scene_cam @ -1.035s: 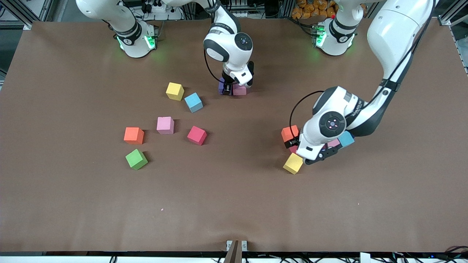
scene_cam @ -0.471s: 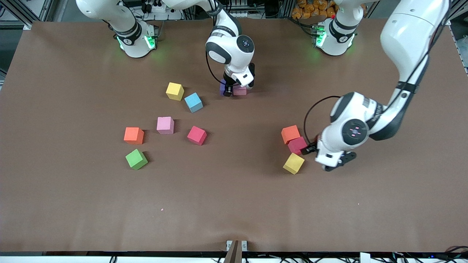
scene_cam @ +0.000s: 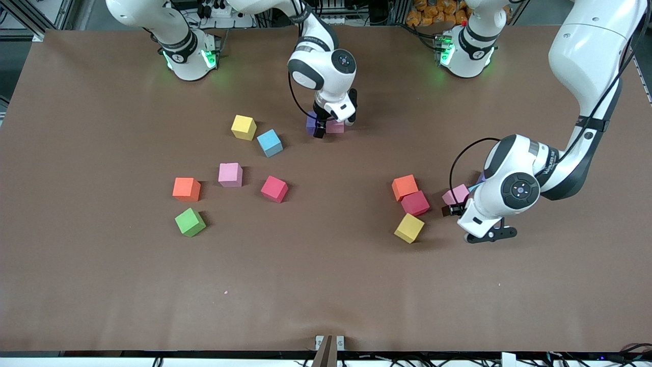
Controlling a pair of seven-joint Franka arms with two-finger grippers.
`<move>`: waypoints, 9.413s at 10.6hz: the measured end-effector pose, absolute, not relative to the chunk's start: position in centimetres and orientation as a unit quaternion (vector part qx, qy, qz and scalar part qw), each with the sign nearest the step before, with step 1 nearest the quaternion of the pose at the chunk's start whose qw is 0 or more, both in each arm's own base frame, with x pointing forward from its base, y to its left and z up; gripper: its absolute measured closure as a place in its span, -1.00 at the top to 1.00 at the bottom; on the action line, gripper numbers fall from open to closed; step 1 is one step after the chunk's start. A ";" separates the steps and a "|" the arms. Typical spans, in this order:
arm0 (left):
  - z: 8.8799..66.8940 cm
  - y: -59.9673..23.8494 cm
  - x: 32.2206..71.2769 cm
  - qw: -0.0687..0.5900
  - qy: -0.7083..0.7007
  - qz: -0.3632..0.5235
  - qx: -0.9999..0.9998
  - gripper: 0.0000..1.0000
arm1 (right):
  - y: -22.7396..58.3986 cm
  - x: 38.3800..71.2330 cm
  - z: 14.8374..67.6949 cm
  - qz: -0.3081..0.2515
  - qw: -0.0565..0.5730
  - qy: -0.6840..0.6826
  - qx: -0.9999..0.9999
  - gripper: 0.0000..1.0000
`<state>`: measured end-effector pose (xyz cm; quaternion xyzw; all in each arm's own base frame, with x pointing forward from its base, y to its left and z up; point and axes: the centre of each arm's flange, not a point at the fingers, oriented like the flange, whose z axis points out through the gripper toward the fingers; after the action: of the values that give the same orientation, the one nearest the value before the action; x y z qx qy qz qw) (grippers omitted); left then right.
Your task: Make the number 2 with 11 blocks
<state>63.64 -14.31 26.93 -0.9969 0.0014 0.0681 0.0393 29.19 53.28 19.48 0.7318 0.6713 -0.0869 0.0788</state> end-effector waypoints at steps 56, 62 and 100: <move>28.4 -43.2 33.9 0.061 0.684 0.054 -0.725 0.17 | 30.6 41.3 25.3 0.014 0.000 0.232 0.973 0.24; 24.4 -45.6 29.8 0.065 0.689 0.082 -0.717 0.17 | 30.9 44.0 28.9 -0.013 0.016 0.217 0.976 0.18; 26.4 -47.6 31.8 0.043 0.662 0.017 -0.748 1.00 | 32.7 43.0 29.3 -0.027 -0.018 0.129 0.991 0.18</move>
<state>31.76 -47.60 26.44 -0.7477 0.6625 0.0166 0.0426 43.00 32.66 29.27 0.9911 0.1294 -0.0272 -0.0176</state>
